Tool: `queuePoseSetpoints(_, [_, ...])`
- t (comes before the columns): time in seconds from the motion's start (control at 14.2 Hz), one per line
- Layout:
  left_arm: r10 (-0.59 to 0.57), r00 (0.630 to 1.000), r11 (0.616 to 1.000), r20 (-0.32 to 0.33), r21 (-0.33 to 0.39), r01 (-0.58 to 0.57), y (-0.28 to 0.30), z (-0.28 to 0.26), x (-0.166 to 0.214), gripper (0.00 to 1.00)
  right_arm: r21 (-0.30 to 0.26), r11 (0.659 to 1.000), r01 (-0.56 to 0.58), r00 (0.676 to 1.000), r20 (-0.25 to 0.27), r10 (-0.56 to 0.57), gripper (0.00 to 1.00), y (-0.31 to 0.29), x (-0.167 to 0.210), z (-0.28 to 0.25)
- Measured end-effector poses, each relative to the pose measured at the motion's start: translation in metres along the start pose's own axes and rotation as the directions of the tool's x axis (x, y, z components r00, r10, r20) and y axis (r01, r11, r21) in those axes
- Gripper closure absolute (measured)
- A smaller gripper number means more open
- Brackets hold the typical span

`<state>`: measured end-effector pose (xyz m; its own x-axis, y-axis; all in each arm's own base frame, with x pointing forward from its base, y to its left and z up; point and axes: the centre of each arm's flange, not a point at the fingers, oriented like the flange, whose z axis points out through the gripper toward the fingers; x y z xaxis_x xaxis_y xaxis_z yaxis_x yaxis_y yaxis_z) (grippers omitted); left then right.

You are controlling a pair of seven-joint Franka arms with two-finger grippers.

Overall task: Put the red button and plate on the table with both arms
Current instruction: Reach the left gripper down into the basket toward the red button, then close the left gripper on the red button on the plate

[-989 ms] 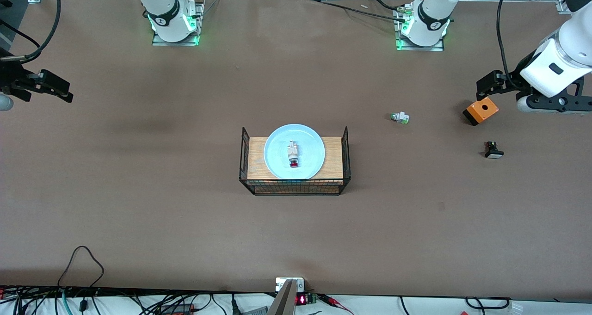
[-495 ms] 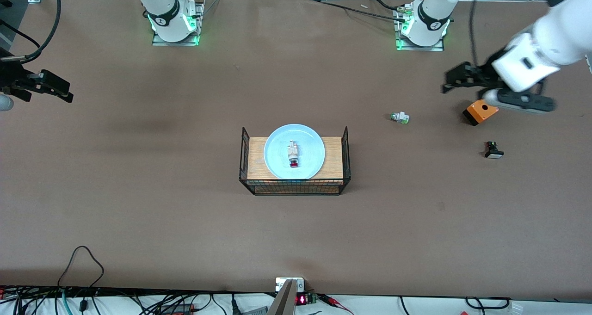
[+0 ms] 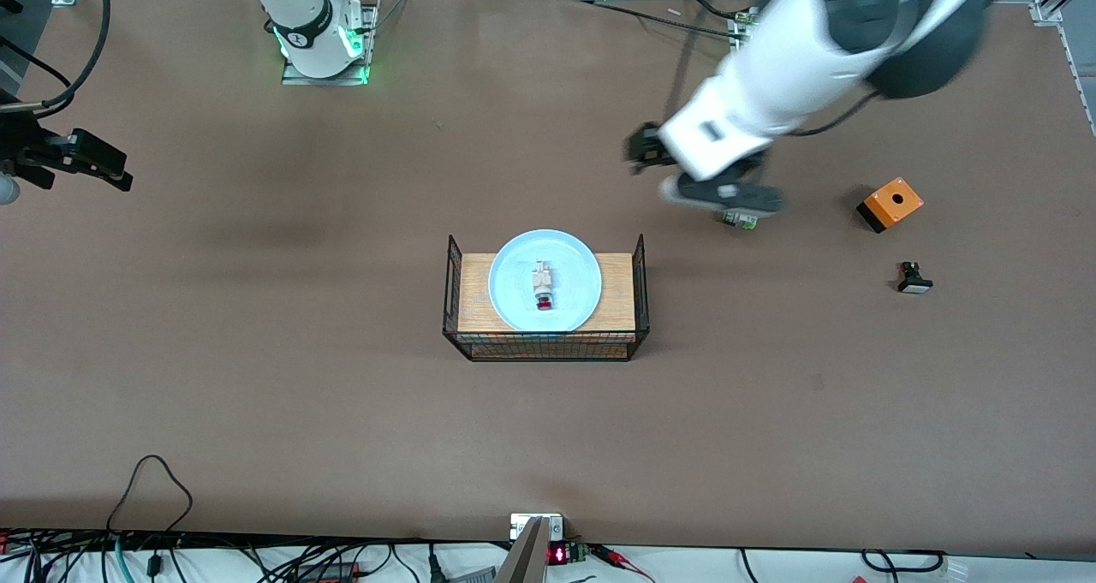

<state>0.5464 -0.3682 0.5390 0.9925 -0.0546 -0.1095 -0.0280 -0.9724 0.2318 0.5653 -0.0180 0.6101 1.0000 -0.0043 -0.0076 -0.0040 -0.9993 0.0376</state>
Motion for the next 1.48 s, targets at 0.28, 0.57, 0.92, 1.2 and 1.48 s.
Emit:
queuePoseSetpoints(0.28, [0.016, 0.992, 0.995, -0.127, 0.101, -0.003, 0.078, 0.093, 0.009, 0.0, 0.0, 1.0, 0.0, 1.0, 0.0, 0.0, 0.0, 0.0, 0.0, 0.0])
queuePoseSetpoints(0.57, [0.034, 0.97, 0.984, -0.242, 0.178, 0.01, 0.111, 0.149, 0.021, 0.0, 0.0, 1.0, 0.0, 1.0, 0.0, 0.0, 0.0, 0.0, 0.0, 0.0])
queuePoseSetpoints(0.92, [0.025, 0.949, 0.988, -0.315, 0.151, 0.024, 0.103, 0.186, 0.051, 0.0, 0.0, 1.0, 0.0, 1.0, 0.0, 0.0, 0.0, 0.0, 0.0, 0.0])
queuePoseSetpoints(1.2, [0.02, 0.954, 0.985, -0.301, 0.172, 0.033, 0.094, 0.203, 0.055, 0.0, 0.0, 1.0, 0.0, 1.0, 0.0, 0.0, 0.0, 0.0, 0.0, 0.0])
queuePoseSetpoints(1.48, [0.029, 0.945, 0.989, -0.327, 0.145, 0.02, 0.095, 0.215, 0.057, 0.23, 0.0, 1.0, 0.0, 1.0, -0.003, 0.0, 0.0, 0.0, 0.0, 0.0])
